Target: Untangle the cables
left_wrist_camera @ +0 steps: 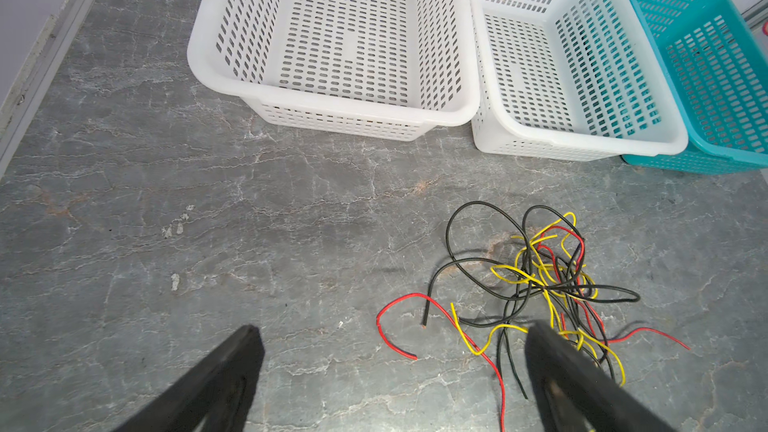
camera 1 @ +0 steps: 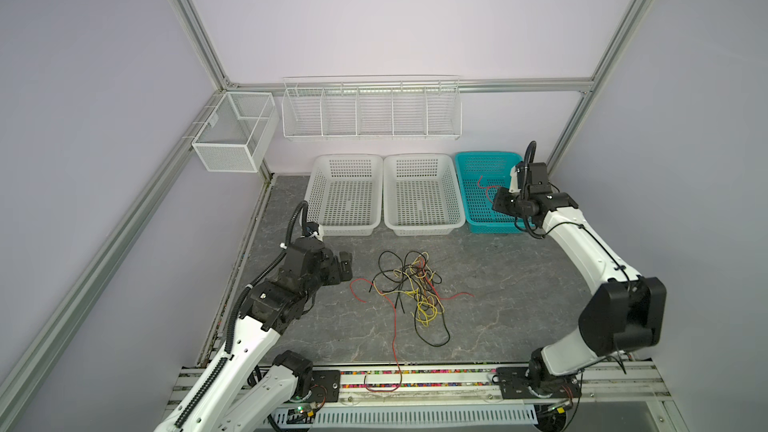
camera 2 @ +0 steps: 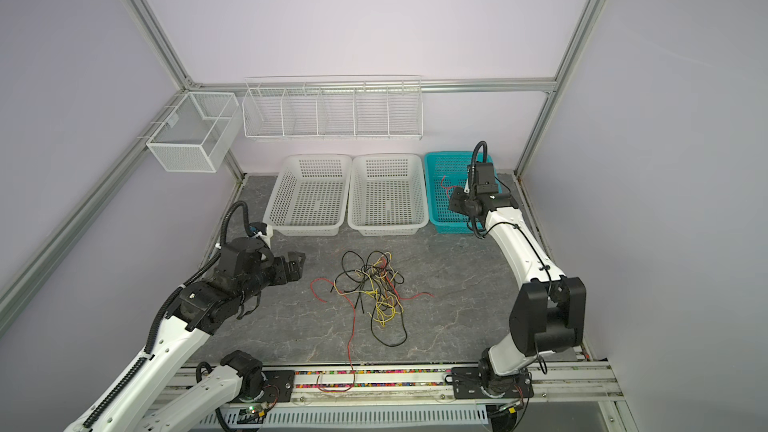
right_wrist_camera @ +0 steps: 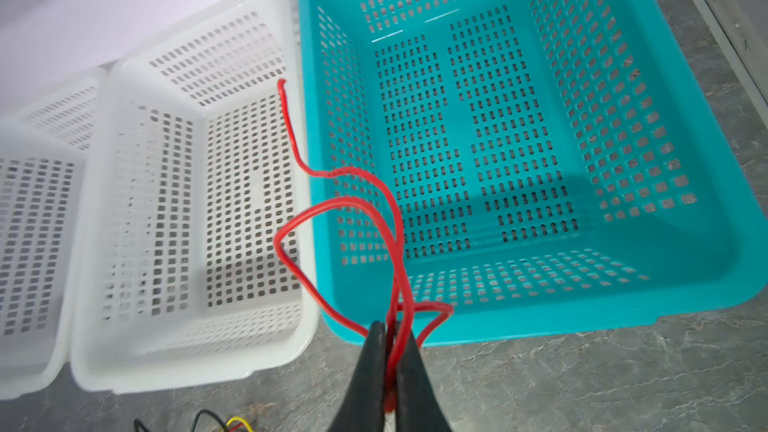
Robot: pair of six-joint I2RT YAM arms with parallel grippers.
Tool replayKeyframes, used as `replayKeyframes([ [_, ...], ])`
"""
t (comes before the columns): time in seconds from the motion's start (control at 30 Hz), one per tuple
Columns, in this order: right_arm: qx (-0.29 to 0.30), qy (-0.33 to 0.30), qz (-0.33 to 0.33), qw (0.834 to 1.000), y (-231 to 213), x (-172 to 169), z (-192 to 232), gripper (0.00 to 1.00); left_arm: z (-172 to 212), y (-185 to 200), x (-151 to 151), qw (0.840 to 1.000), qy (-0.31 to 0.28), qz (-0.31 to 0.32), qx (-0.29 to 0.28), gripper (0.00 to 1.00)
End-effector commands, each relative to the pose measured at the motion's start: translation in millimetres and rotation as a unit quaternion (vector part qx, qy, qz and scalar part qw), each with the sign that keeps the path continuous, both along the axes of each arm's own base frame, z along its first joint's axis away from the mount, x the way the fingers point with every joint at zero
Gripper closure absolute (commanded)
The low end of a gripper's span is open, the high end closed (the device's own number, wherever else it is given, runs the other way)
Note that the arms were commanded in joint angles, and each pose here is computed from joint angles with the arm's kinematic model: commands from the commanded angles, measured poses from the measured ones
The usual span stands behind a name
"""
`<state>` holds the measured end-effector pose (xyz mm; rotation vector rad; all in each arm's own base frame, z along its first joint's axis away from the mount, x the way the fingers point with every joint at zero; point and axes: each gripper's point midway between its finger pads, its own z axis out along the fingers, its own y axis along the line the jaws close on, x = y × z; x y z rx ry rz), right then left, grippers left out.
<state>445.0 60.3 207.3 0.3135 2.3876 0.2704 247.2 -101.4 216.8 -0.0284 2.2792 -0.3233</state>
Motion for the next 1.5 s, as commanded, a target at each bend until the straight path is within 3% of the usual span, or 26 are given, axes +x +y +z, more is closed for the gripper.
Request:
replayKeyframes([
  [0.0, -0.01, 0.01, -0.017, 1.0, -9.5, 10.3, -3.9, 0.87, -6.8, 0.2, -1.7, 1.0, 0.007, -0.009, 0.009, 0.01],
  [0.13, -0.023, 0.023, -0.024, 0.999, -15.2, 14.2, -7.7, 0.7, -7.7, -0.7, -1.7, 1.0, 0.009, -0.011, 0.008, 0.01],
  [0.23, -0.012, 0.017, -0.011, 1.0, -8.7, 6.6, 0.7, 0.49, -8.8, -2.0, -1.7, 1.0, 0.011, -0.014, 0.008, 0.01],
  [0.33, 0.023, -0.004, 0.051, 0.998, 26.4, -14.5, 17.0, 0.38, -8.7, -3.0, -1.5, 1.0, 0.012, -0.016, 0.006, 0.01],
  [0.53, 0.025, -0.031, 0.242, 0.969, 135.9, -97.9, 24.6, 0.35, -5.6, 1.6, -1.8, 1.0, 0.008, -0.004, 0.008, 0.01],
  [0.77, 0.063, -0.02, 0.351, 0.934, 211.6, -194.5, 1.0, 0.35, -3.0, 3.7, -2.3, 1.0, 0.001, 0.0, 0.008, 0.01],
  [1.07, 0.026, 0.056, 0.413, 0.909, 278.0, -291.9, -70.5, 0.34, -2.3, 3.2, -3.2, 1.0, 0.0, -0.002, 0.006, 0.01],
  [1.47, -0.022, 0.155, 0.431, 0.889, 322.2, -348.5, -156.6, 0.31, -0.6, 3.2, -4.4, 1.0, -0.004, -0.003, 0.003, 0.01],
])
